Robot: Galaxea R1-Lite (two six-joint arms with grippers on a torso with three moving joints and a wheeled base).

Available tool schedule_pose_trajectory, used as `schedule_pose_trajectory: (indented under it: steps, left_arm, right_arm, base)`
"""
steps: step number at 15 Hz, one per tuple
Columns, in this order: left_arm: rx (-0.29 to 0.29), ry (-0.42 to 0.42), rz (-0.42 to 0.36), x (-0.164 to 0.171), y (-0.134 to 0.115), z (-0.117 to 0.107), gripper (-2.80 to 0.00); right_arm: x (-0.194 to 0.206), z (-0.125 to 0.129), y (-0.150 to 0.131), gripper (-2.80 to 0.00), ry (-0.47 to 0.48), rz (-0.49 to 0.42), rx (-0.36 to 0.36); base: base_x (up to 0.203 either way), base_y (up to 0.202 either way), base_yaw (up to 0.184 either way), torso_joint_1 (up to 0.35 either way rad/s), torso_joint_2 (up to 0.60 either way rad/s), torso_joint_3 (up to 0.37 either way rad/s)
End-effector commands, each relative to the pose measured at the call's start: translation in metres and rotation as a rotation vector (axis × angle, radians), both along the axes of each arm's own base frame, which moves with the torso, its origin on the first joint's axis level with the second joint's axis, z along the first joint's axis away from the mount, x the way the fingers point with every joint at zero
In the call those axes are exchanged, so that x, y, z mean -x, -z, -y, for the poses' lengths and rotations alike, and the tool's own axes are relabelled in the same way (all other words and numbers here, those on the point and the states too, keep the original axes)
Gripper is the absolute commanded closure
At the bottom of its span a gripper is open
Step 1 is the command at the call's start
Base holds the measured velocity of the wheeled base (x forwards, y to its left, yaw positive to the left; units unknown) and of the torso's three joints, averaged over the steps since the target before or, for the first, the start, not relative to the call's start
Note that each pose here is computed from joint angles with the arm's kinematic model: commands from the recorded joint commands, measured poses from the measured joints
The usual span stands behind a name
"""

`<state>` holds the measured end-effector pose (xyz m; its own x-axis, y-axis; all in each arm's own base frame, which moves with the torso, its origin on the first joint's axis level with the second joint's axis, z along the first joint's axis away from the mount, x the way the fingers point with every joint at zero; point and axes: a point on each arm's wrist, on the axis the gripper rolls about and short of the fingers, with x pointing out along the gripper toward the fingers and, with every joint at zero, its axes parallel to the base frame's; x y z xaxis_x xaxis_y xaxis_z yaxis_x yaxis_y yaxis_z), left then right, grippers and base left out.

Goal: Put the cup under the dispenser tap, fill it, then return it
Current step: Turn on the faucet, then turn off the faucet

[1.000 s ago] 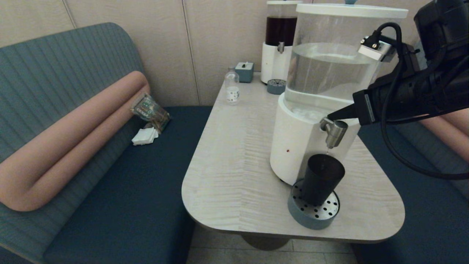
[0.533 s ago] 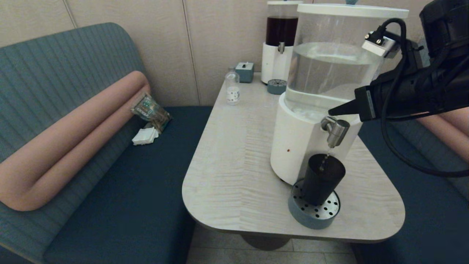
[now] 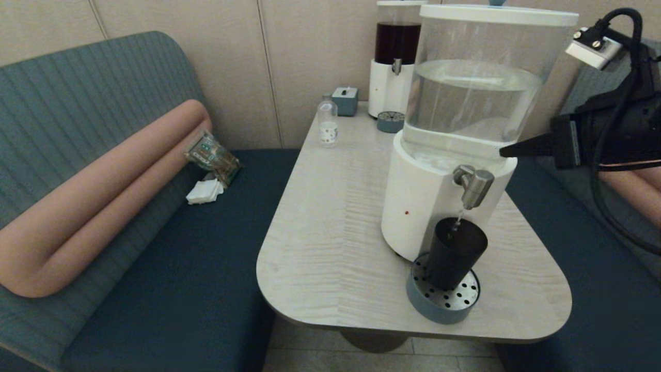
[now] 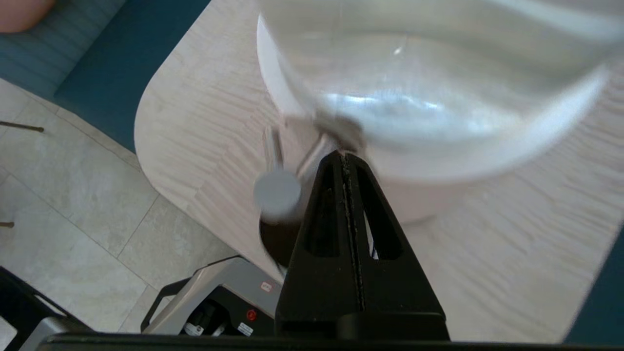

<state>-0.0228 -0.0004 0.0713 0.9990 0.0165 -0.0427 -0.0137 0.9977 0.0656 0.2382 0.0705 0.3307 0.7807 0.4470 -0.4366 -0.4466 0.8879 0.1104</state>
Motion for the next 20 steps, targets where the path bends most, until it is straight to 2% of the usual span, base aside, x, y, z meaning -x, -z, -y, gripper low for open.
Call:
schedule_pose_trajectory:
  steps: [1,6,9,14,16,20]
  left_arm:
    - [0.0,0.0,-0.002,0.0,0.0,0.0,0.0]
    - [0.0,0.001,-0.002,0.0,0.0,0.0,0.0]
    - [0.0,0.0,-0.002,0.0,0.0,0.0,0.0]
    - [0.0,0.0,-0.002,0.0,0.0,0.0,0.0]
    - [0.0,0.0,-0.002,0.0,0.0,0.0,0.0]
    - [0.0,0.001,-0.002,0.0,0.0,0.0,0.0]
  right_arm:
    - [0.026,0.012,-0.009,0.0,0.021,0.041,-0.011]
    - [0.084,0.053,-0.01,0.0,0.168,0.105,-0.021]
    - [0.138,0.068,-0.003,0.0,0.262,0.174,-0.028]
    - [0.22,0.066,0.037,0.0,0.283,0.278,-0.016]
    - [0.247,0.065,0.06,0.0,0.315,0.33,0.019]
    - [0.275,0.064,0.1,0.0,0.389,0.48,0.063]
  base:
    - [0.0,0.0,0.0,0.0,0.0,0.0]
    - [0.0,0.0,0.0,0.0,0.0,0.0]
    - [0.0,0.0,0.0,0.0,0.0,0.0]
    - [0.0,0.0,0.0,0.0,0.0,0.0]
    - [0.0,0.0,0.0,0.0,0.0,0.0]
    - [0.0,0.0,0.0,0.0,0.0,0.0]
